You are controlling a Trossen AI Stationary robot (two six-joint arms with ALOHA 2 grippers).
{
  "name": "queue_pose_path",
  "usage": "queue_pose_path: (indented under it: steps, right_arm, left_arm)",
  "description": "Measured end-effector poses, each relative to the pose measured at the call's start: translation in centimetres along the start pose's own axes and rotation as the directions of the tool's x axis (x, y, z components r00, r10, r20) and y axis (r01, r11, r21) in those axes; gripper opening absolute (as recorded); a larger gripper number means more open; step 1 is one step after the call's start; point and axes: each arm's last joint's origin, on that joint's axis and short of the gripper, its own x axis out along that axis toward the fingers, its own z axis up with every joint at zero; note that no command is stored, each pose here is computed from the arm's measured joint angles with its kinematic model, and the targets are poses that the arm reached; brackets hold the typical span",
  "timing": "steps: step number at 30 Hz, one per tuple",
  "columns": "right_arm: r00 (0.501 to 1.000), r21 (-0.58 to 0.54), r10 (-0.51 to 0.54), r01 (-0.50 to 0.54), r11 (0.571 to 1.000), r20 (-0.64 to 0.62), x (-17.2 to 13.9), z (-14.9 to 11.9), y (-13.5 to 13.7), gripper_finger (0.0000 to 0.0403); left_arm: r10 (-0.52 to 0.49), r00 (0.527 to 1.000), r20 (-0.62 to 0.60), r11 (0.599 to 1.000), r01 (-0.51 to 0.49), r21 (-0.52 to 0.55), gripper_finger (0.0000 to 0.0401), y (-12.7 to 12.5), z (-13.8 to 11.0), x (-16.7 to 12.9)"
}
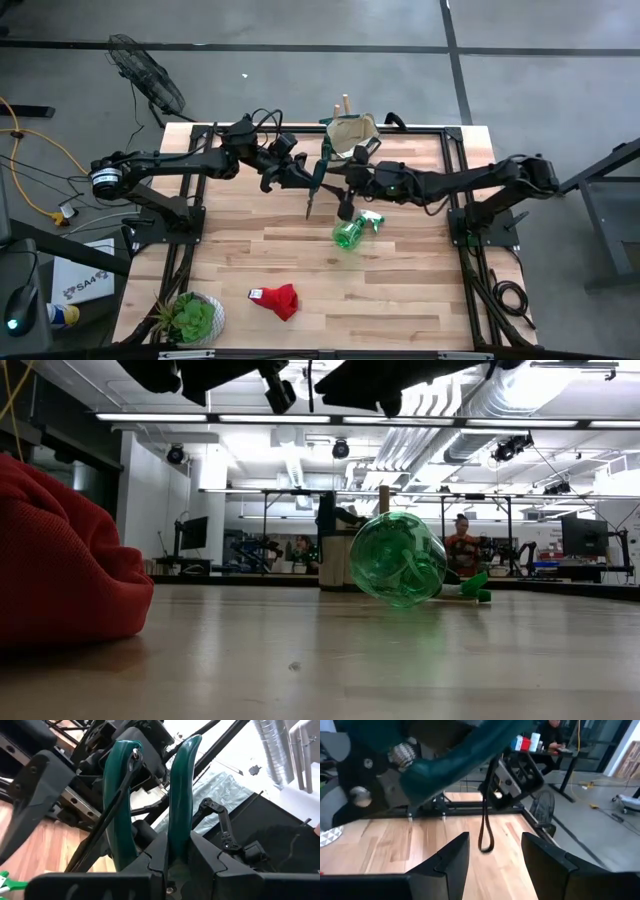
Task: Pick & Place Garden tools in Gardening bag
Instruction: Put the shear scissors into the gardening bag
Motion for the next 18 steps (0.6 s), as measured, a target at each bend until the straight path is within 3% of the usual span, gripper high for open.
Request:
queue_pose_path:
  steps: [18]
  right_arm:
    - [1.000, 0.000, 0.004, -0.004, 1.000, 0.029, 1.8, -1.1, 0.2, 0.0172]
  left_arm:
    - [-0.010, 1.000, -0.010, 1.000, 0.010, -0.013, 0.0043, 0.0, 0.0, 0.0]
